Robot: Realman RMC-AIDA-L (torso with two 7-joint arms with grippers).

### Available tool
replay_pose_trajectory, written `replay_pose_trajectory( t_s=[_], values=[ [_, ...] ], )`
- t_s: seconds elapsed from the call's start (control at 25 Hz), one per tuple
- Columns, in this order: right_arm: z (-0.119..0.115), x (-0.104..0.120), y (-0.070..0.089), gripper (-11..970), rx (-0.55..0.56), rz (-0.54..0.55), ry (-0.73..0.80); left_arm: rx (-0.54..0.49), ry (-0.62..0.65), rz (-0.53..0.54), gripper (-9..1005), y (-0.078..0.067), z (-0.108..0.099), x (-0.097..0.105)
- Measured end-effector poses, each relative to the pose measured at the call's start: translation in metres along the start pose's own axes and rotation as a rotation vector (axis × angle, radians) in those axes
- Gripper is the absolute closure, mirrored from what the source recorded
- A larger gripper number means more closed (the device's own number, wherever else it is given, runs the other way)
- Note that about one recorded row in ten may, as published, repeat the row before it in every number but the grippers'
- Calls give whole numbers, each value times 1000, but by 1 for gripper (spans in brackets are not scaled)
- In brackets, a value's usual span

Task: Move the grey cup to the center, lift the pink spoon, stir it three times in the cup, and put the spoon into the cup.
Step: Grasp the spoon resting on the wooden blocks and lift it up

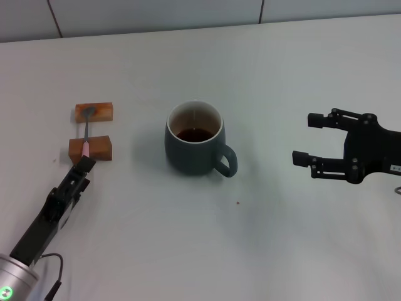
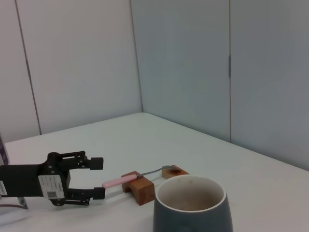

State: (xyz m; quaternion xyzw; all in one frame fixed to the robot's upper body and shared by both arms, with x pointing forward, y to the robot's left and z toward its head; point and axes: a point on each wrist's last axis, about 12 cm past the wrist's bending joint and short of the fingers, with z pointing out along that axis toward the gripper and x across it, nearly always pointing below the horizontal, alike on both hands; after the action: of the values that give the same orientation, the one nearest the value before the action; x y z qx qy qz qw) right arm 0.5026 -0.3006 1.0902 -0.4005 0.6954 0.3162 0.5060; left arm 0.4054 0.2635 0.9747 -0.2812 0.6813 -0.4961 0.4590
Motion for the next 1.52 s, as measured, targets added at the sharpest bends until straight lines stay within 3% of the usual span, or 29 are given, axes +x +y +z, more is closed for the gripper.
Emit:
replay_pose_trajectory(
  t_s=[1.52],
  values=[
    [1, -1, 1, 140, -12, -6, 3, -43, -8, -111, 190, 1, 21, -3]
  ],
)
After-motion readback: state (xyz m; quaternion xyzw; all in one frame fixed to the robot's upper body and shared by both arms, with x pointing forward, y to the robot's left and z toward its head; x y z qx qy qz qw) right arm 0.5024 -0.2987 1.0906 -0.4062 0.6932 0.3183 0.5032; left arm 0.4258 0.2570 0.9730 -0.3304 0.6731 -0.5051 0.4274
